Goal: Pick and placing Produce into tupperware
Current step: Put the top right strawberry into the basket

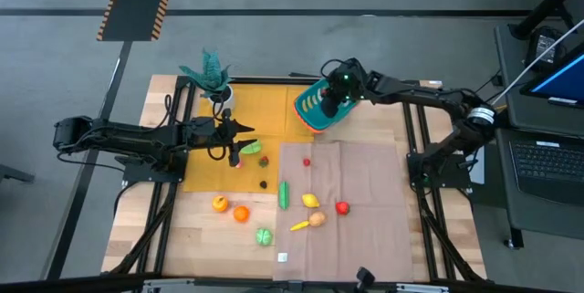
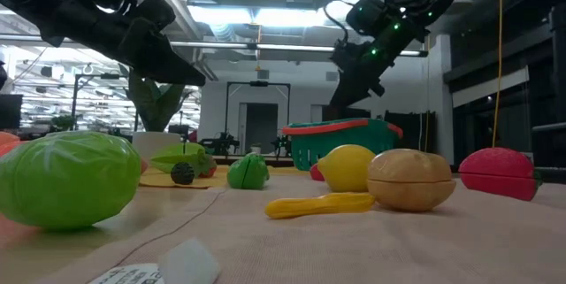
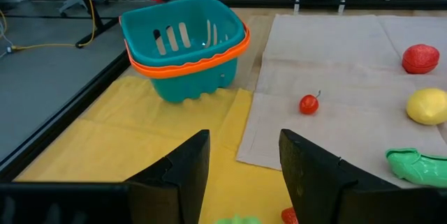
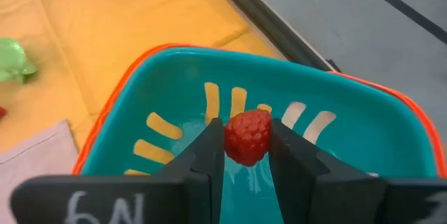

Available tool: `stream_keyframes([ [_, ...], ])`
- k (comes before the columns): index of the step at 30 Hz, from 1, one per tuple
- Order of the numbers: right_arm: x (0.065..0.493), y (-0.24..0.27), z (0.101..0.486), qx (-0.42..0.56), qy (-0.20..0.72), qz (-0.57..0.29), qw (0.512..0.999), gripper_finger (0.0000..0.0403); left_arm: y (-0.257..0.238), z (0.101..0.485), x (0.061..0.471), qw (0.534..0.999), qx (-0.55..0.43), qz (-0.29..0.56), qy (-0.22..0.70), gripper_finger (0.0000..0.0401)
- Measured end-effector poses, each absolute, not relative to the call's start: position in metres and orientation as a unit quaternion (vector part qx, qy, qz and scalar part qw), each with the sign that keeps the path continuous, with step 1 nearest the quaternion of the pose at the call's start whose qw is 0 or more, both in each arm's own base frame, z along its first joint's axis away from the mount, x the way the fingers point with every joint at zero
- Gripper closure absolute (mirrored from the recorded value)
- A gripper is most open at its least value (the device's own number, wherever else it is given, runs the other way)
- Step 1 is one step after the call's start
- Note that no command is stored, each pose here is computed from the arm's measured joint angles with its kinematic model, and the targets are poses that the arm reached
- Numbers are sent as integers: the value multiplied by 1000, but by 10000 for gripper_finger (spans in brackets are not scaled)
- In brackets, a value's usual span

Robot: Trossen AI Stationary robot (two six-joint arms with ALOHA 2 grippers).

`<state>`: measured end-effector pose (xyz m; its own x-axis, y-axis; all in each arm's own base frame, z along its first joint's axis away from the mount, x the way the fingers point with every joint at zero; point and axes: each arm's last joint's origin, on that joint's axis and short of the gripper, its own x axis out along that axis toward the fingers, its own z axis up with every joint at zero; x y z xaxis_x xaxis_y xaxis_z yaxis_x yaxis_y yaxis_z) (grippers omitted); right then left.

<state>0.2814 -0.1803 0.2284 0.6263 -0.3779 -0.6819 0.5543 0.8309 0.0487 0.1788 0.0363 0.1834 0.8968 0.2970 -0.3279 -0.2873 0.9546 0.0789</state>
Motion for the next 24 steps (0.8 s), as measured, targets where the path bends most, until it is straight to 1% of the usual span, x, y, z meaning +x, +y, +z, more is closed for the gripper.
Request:
stream_keyframes([
  [15,293,-193,188,144,384,-259,874,312,36,183,179,974,14,150,171,236],
  [24,294,-193,184,152,388,-248,874,312,36,182,178,973,14,150,178,236],
])
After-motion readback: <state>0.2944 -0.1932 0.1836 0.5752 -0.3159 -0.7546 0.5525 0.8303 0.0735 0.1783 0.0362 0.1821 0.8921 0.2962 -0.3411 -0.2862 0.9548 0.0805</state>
